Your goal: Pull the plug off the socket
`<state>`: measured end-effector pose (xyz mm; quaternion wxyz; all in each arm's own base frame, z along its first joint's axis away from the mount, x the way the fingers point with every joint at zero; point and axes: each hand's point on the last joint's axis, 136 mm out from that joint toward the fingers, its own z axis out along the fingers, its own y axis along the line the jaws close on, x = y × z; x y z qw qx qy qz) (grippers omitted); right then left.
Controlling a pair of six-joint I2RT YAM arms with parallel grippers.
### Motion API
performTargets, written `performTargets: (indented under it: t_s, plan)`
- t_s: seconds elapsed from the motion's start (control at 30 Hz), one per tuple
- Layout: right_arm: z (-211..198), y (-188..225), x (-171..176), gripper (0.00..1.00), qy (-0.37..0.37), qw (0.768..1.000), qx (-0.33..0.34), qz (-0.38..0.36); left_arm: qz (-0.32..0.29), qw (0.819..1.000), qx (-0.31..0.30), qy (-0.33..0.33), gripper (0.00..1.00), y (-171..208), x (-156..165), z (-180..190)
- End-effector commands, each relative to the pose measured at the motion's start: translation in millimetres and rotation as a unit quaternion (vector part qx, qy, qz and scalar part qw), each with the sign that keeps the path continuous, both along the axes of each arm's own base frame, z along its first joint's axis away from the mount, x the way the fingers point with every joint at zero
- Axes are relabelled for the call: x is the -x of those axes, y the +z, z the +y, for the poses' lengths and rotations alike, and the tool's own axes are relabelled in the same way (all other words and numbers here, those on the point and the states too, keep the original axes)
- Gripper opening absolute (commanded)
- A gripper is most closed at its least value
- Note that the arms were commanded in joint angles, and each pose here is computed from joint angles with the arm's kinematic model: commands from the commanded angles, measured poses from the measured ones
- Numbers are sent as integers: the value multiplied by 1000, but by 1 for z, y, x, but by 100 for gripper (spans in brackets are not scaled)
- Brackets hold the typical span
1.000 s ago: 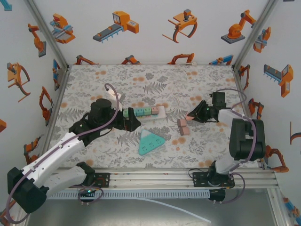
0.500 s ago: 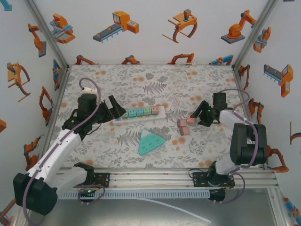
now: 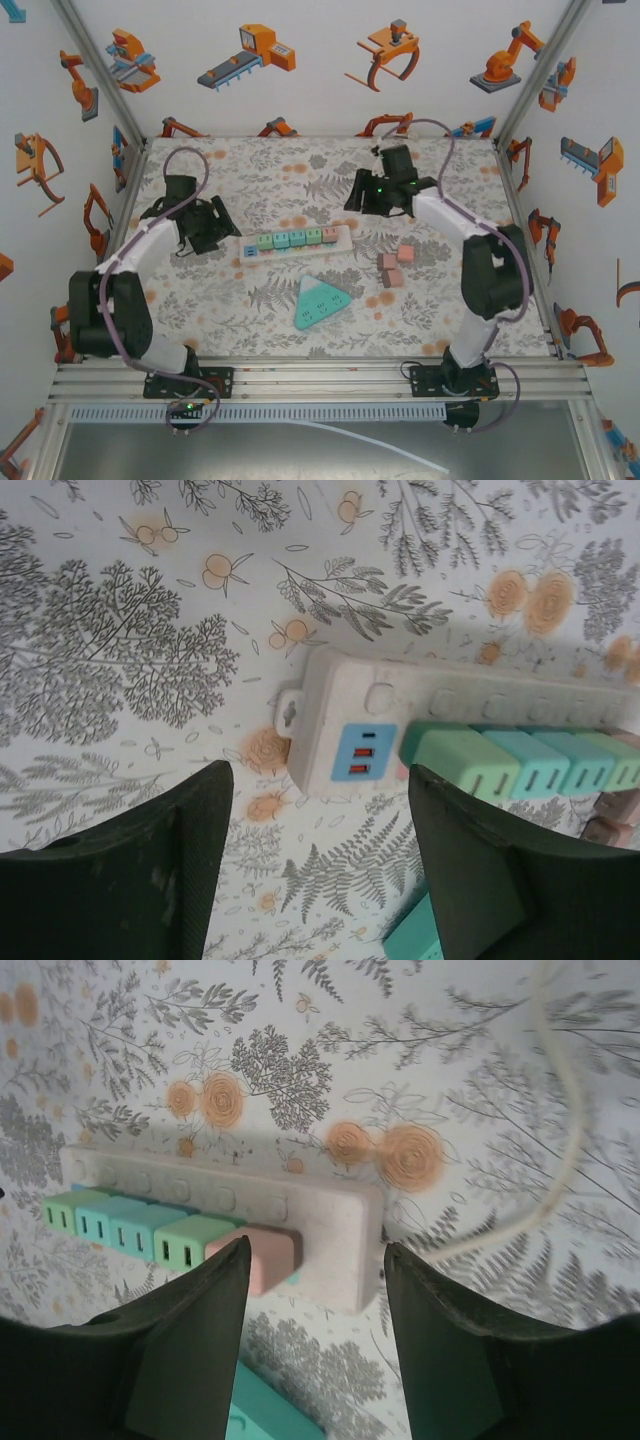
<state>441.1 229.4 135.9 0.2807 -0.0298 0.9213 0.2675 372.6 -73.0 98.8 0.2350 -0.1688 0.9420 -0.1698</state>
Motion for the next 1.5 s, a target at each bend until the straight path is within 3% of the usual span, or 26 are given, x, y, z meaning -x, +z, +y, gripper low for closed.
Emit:
performTargets:
  t_s: [0.0, 0.27, 0.53, 0.97, 1.17, 1.47]
  plan:
    - [3, -32, -6, 50, 10, 999, 23, 40, -7, 998, 41, -45, 60, -5, -17, -19]
    - [16, -66, 2, 46, 37, 995, 20, 92, 32, 994, 87, -63, 47, -48, -25, -38]
    - [23, -84, 27, 43, 61, 990, 22, 126, 58, 989, 107, -79, 44, -58, 15, -47]
    - [15, -87, 69, 42, 80, 987, 37, 136, 57, 994, 76, -60, 44, -54, 59, -37]
    - [16, -60, 63, 45, 87, 990, 37, 104, 44, 996, 60, -57, 52, -45, 66, -35]
    - [13, 22, 46, 55, 101, 994, 46, -15, 12, 997, 28, -65, 59, -13, 68, -25]
